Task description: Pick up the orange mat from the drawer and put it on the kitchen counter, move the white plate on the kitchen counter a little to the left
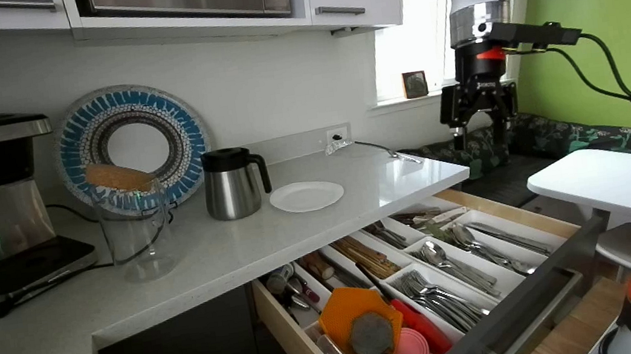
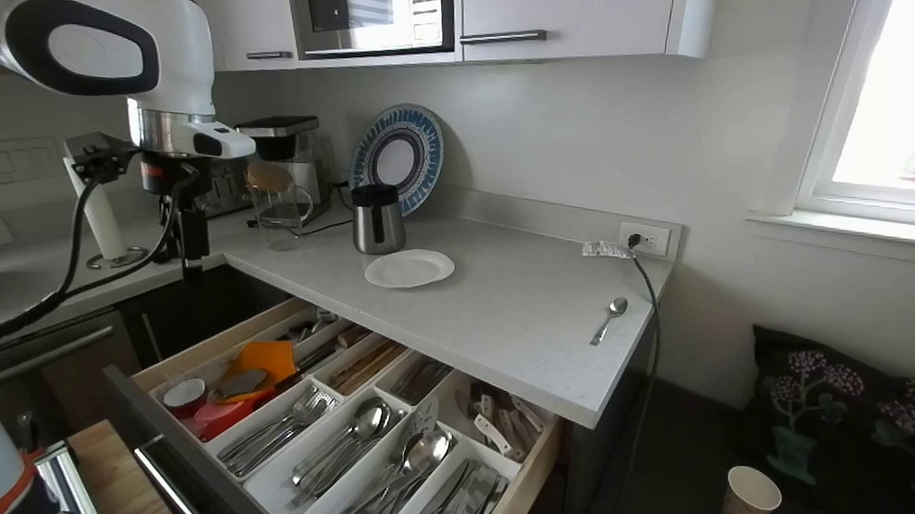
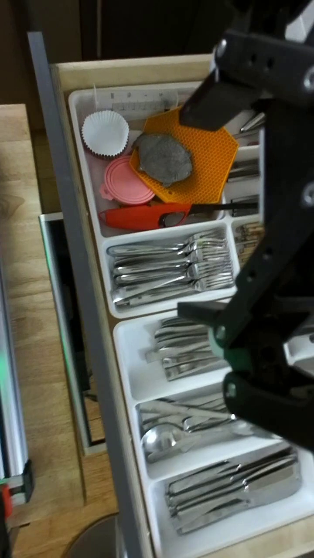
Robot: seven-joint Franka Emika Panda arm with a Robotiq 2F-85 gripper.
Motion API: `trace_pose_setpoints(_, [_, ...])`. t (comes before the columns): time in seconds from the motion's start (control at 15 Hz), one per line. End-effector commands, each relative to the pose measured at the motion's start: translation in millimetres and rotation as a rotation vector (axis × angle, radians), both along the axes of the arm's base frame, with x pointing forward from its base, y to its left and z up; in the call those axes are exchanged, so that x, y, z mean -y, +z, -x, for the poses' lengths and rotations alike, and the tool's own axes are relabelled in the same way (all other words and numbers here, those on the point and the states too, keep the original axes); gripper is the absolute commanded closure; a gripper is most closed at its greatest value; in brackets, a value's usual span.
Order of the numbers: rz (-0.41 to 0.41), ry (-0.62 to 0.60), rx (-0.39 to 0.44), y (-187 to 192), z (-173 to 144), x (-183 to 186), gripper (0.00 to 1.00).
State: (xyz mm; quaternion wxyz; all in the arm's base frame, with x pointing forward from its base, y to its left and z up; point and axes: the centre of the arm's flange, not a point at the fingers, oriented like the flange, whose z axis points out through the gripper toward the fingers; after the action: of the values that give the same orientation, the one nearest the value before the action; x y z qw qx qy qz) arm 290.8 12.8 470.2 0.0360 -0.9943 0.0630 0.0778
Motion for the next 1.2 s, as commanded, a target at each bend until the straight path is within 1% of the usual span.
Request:
trace_pose_setpoints(0.0, [0.001, 0.183, 0.006, -18.7, -44.8, -54.7, 0.0])
trace_pose_setpoints(0.07, [-0.003, 0.215, -0.021, -26.2, -53.1, -71.5, 0.0])
trace_pose_setpoints(0.13, [0.006, 0.232, -0.045, -30.0, -58.7, -85.8, 0.0])
trace_pose_setpoints(0.2, [-0.003, 0.236, -0.067, -33.9, -61.6, -103.3, 0.0])
trace_pose_setpoints(0.27, [0.01, 0.214, -0.085, -35.7, -66.9, -115.6, 0.0])
trace_pose_setpoints(0.33, [0.015, 0.168, -0.137, -36.4, -69.5, -133.5, 0.0])
trace_pose_setpoints(0.4, [0.057, 0.109, -0.153, -38.9, -74.6, -143.3, 0.0])
trace_pose_setpoints(0.47, [0.09, 0.041, -0.109, -43.6, -81.3, -154.6, 0.0])
trace_pose_setpoints(0.6, [0.138, -0.051, -0.089, -47.0, -89.5, -171.1, 0.0])
trace_pose_setpoints(0.67, [0.099, 0.032, -0.086, -44.0, -72.5, -152.6, 0.0])
trace_pose_setpoints(0.8, [0.102, 0.029, -0.09, -46.2, -75.9, -159.4, 0.0])
trace_pose_setpoints(1.13, [0.096, 0.026, -0.085, -43.4, -77.1, -155.2, 0.0])
